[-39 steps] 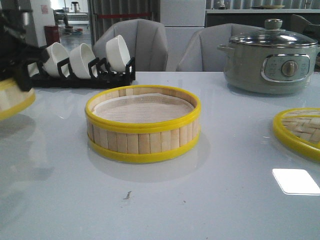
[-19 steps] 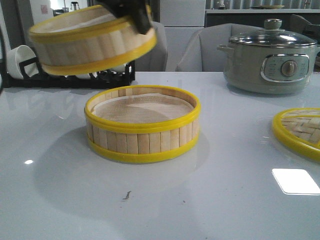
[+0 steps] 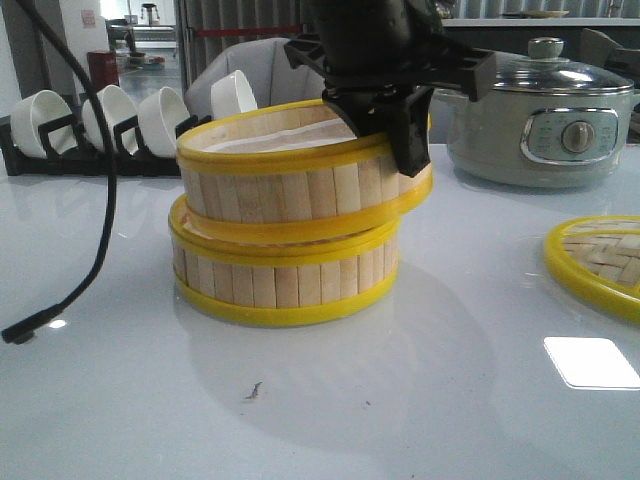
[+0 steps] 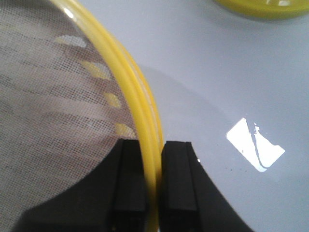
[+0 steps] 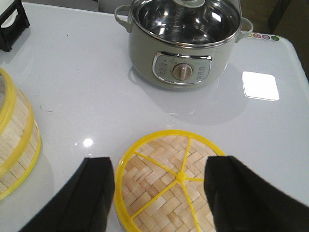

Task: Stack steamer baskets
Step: 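Lift the basket with the left gripper and carry it over the centre basket, then lower the basket onto the centre basket and open the left gripper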

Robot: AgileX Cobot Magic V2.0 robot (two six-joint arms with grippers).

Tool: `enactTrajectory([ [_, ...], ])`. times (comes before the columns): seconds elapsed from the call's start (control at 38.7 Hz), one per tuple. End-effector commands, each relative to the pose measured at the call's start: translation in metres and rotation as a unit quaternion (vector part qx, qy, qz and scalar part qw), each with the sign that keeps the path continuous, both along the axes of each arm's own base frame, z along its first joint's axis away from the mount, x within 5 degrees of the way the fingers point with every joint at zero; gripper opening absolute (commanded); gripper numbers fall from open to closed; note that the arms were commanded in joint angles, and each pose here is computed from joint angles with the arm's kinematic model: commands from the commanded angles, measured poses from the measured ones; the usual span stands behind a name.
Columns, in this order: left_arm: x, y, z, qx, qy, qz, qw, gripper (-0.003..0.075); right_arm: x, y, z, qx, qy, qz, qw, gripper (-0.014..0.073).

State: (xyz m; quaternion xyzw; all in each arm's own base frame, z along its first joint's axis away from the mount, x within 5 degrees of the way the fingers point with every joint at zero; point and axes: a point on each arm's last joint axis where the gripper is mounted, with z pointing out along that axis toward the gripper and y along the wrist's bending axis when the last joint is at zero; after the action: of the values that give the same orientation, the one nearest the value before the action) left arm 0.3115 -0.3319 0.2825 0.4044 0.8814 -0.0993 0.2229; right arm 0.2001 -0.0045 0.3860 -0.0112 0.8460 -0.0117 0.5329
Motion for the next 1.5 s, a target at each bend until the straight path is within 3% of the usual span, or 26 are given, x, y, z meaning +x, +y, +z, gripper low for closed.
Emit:
enactTrajectory([
  [0.0, -0.004, 0.006, 0.043, -0.036, -0.062, -0.006, 0.997, 0.0086, -0.001, -0.001, 0.020, -0.012, -0.058, 0.000, 0.998, 0.0517],
  [0.18, 0.000, 0.012, 0.042, 0.001, -0.082, -0.006, 0.997, 0.0086, -0.001, -0.001, 0.020, -0.012, -0.058, 0.000, 0.998, 0.0517],
  [1.47, 0.009, 0.014, 0.026, 0.000, -0.082, 0.002, 0.997, 0.0086, -0.001, -0.001, 0.020, -0.012, -0.058, 0.000, 0.998, 0.0517],
])
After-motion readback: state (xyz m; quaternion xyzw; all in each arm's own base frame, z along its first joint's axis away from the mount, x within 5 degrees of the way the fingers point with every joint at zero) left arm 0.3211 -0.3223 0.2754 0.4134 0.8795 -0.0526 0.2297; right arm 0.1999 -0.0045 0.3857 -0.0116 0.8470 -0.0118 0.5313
